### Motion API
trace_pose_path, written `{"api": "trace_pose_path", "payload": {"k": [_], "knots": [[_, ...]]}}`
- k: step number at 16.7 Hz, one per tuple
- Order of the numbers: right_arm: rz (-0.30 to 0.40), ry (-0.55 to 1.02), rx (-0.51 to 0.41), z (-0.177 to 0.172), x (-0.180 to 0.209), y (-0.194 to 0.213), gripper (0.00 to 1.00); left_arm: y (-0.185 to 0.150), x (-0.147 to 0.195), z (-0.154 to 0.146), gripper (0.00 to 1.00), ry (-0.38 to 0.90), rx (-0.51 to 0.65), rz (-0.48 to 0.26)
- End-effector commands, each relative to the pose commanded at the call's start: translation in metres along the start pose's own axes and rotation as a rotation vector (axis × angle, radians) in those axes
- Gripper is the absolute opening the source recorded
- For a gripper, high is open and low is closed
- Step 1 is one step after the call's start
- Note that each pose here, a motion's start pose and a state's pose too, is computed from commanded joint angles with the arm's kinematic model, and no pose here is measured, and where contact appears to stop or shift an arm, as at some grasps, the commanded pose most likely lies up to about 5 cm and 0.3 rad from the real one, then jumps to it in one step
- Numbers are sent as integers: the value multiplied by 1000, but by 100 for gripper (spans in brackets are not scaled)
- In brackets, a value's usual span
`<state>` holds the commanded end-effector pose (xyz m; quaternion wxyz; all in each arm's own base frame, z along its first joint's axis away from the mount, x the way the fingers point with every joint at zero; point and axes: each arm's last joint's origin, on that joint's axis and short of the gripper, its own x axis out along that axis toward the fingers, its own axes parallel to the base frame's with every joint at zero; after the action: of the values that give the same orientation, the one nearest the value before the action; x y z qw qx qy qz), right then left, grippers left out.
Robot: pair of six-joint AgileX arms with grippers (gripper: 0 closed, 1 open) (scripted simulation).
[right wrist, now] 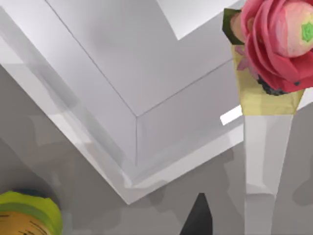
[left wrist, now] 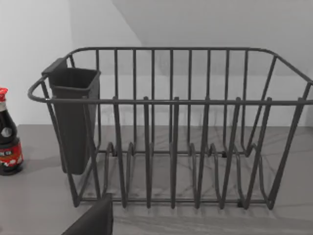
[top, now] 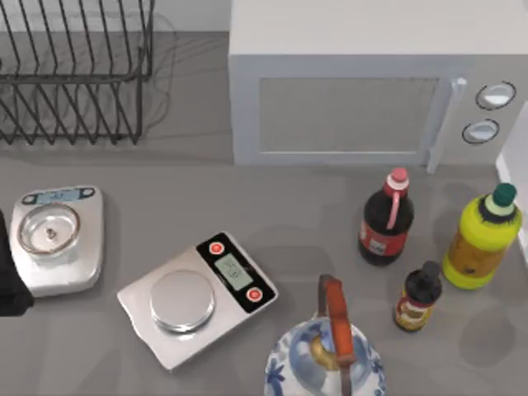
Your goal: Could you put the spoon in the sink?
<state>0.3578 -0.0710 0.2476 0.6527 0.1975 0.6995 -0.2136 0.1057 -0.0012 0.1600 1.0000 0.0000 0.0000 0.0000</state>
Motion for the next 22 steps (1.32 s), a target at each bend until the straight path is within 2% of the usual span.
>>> {"api": "trace_pose_path", "payload": {"k": [5,9,15,22], "knots": [[10,-22,4,74,0,40,0,0,0,0,100,0,0,0],[22,-45,2,107,19,63,0,0,0,0,100,0,0,0],[42,-87,-5,121,36,78,0,0,0,0,100,0,0,0],[46,-93,-1,123,37,77,0,0,0,0,100,0,0,0]]}}
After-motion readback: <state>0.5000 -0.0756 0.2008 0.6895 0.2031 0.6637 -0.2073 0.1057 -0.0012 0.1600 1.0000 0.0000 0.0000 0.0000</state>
